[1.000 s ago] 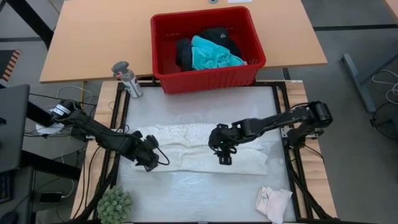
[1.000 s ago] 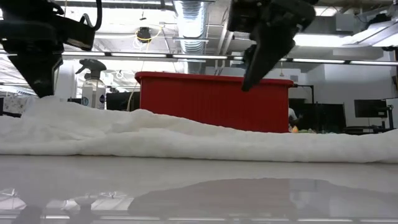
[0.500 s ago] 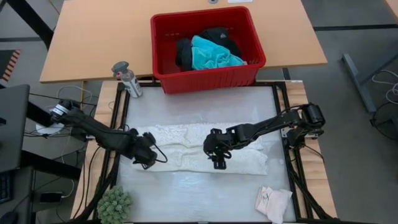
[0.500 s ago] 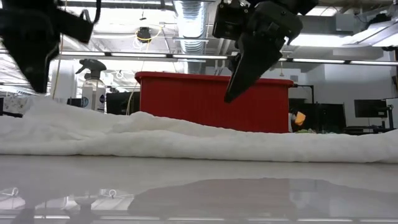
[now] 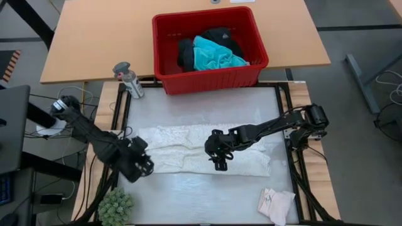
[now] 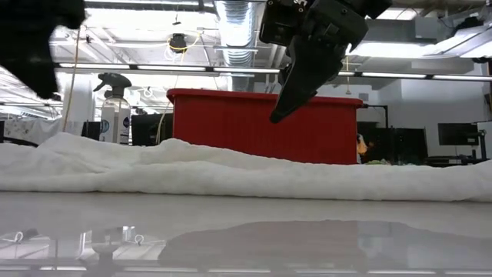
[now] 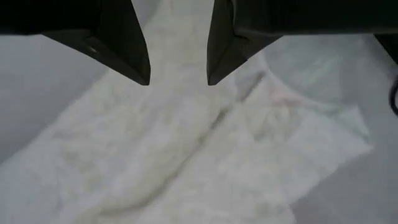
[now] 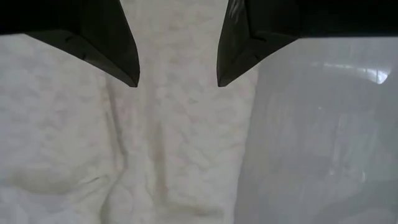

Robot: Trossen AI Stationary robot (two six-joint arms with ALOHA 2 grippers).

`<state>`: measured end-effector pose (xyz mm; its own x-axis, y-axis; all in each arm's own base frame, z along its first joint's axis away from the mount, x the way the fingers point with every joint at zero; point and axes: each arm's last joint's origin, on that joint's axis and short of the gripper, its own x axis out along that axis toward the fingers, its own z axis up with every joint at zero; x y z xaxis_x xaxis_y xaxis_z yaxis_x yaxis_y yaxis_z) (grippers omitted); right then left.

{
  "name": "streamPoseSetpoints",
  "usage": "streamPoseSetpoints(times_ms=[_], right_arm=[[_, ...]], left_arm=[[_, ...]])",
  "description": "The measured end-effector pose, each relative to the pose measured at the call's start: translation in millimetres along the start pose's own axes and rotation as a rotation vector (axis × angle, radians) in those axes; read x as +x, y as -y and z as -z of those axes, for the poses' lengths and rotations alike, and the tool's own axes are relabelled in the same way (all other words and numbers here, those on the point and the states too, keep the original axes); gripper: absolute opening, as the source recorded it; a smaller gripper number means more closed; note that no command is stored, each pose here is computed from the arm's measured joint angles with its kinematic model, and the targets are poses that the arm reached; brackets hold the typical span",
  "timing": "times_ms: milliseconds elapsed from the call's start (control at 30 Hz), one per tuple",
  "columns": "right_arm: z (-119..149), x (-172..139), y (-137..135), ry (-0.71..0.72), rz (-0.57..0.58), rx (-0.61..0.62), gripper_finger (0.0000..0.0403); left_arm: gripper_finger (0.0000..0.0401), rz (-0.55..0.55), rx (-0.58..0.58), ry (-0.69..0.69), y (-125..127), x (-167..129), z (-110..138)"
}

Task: Fold Laundry from Bin
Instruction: Fold the white blouse

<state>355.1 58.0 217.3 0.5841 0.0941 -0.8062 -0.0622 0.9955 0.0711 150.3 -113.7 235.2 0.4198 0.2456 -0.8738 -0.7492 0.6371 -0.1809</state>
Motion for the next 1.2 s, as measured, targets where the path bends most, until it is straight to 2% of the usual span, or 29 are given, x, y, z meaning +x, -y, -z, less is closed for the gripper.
streamPoseSetpoints(times_ms=[200,300,433,633,767,967,1067,1200], right_arm=[[-0.3,-0.1,0.4,0.003,0.002,0.001,0.0237],[-0.3,-0.1,0.5,0.004,0.003,0.001,0.0237],[-1.1,-0.1,0.0,0.013,0.002,0.000,0.0237],[-6.3,-0.4,-3.8,0.070,-0.006,-0.079,0.0237],[-16.9,-1.8,-4.9,0.183,0.007,-0.152,0.0237],[-34.5,-6.7,-6.9,0.374,0.028,-0.288,0.0237],[-40.5,1.8,-7.6,0.445,0.034,-0.310,0.0237],[-45.0,28.2,-11.3,0.425,0.024,-0.367,0.0237]], left_arm=[[0.0133,-0.018,-0.123,-0.070,-8.9,11.5,27.8],[0.0122,0.021,-0.130,-0.113,-6.5,20.1,39.7],[0.0100,-0.052,-0.124,-0.181,-7.5,34.4,51.0],[0.0071,-0.051,-0.126,-0.193,-4.9,43.8,58.0],[0.0061,-0.015,-0.099,-0.207,-2.5,45.5,59.7],[0.0050,-0.041,-0.056,-0.207,-5.4,45.5,59.3],[0.0043,-0.064,-0.070,-0.202,-7.6,45.5,59.0],[0.0031,-0.057,-0.074,-0.191,-7.0,45.6,58.7]])
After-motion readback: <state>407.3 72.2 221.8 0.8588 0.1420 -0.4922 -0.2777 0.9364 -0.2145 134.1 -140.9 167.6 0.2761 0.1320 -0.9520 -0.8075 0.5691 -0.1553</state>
